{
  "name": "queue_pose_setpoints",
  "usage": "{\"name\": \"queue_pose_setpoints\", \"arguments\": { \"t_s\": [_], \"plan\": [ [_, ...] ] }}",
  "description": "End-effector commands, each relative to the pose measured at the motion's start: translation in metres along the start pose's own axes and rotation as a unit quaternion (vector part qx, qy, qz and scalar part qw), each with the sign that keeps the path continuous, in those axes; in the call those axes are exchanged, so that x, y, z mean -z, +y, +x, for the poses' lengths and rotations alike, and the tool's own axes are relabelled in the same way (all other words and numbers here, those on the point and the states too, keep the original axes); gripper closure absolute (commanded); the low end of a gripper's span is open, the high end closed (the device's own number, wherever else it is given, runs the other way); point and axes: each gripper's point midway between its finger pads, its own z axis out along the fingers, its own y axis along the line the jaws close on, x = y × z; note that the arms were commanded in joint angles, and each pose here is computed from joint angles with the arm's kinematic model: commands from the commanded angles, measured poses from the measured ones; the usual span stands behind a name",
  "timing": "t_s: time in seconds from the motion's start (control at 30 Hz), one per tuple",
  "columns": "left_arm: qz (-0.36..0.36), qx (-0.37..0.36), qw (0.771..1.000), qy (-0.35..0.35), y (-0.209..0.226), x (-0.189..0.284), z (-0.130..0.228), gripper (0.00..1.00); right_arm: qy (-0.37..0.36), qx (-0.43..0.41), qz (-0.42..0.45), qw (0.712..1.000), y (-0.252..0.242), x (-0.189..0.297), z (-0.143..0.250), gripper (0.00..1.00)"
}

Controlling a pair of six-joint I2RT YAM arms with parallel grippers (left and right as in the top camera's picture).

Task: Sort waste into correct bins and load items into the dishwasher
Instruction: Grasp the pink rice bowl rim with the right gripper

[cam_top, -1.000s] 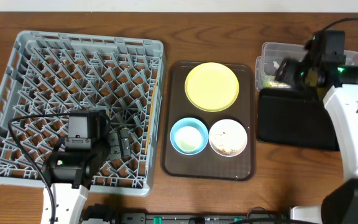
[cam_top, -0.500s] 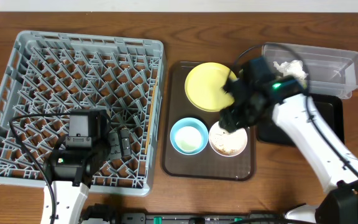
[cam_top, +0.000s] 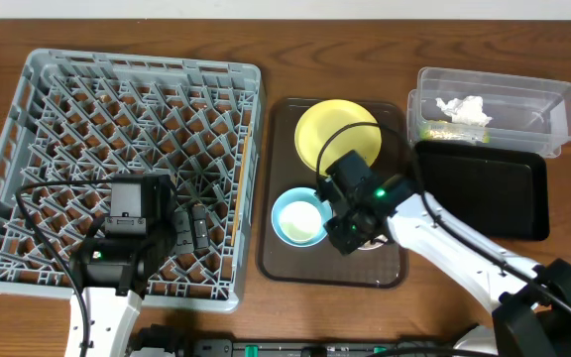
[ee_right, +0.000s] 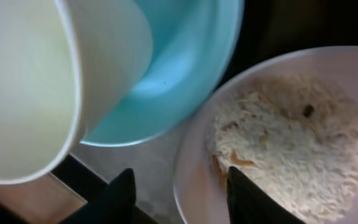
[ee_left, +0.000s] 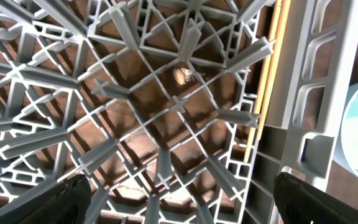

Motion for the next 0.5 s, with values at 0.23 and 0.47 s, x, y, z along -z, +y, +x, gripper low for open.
{"name": "queue_pose_setpoints", "arguments": {
  "t_s": [0.23, 0.47],
  "plan": [
    [0.003, 0.003, 1.000, -0.003, -0.001, 0.003, -0.005, 0.04, 0.002, -0.028, 0.031, 0.999, -0.005, -0.019, 0.016, 0.78],
    [0.003, 0.003, 1.000, 0.000, -0.001, 0.002, -0.005, 0.04, -0.009, -0.045, 0.039, 0.998, -0.008, -0.018, 0.010, 0.99]
  ]
}}
